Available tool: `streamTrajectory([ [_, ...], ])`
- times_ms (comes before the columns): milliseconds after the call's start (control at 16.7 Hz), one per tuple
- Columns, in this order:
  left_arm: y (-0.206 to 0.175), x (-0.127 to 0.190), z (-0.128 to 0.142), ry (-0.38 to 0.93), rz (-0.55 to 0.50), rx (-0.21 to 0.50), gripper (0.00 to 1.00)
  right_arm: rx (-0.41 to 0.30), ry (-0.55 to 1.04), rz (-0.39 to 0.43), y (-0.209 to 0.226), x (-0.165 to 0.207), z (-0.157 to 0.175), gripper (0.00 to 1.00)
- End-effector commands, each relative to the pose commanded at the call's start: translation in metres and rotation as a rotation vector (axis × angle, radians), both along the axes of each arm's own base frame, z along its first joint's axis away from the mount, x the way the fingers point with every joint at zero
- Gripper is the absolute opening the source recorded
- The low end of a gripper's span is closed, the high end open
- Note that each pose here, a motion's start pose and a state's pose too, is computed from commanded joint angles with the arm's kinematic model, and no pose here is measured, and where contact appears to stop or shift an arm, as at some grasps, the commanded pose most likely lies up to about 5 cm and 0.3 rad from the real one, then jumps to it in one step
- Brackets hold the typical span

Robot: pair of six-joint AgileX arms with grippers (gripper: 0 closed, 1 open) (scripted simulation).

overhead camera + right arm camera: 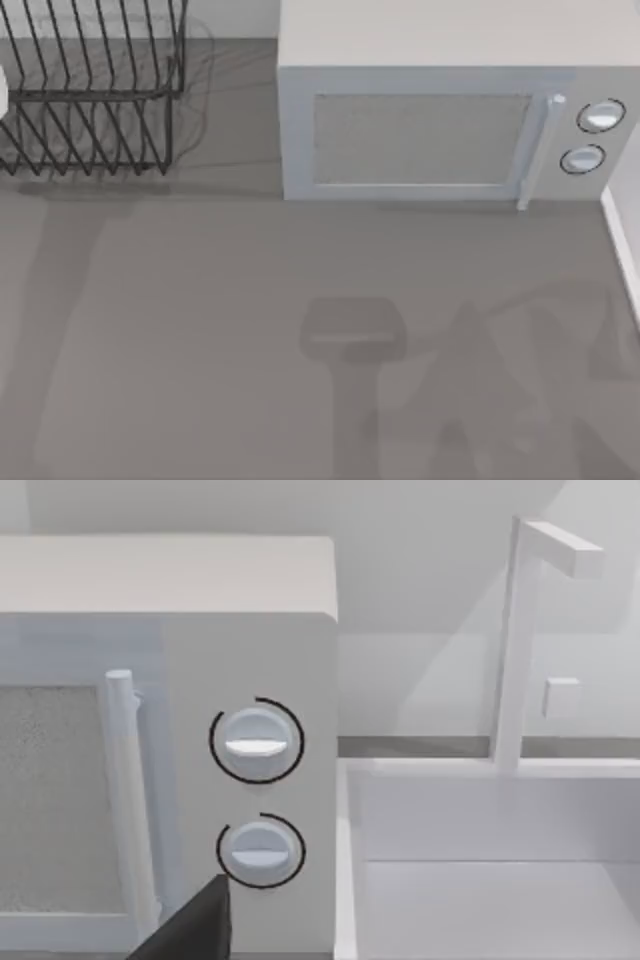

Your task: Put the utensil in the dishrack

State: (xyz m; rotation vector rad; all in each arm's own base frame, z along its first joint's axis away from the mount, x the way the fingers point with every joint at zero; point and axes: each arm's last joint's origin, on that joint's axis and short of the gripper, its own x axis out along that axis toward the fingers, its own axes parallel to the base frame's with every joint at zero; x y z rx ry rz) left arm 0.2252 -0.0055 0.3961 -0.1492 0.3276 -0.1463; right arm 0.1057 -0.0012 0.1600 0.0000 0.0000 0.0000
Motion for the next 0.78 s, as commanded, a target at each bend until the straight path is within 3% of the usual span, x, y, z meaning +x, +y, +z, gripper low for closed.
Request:
streamTrajectory([
  [180, 0.025, -0.027, 0.015, -0.224, 0.08, 0.088, 0.0, 0.0, 0.0, 0.0, 0.0, 0.0, 0.0, 1.0],
  [300, 0.033, -0.04, 0.02, -0.306, 0.116, 0.132, 0.0, 0.0, 0.0, 0.0, 0.0, 0.0, 0.0, 1.0],
  [780, 0.035, -0.032, 0.02, -0.328, 0.122, 0.145, 0.0, 0.0, 0.0, 0.0, 0.0, 0.0, 0.0, 1.0],
])
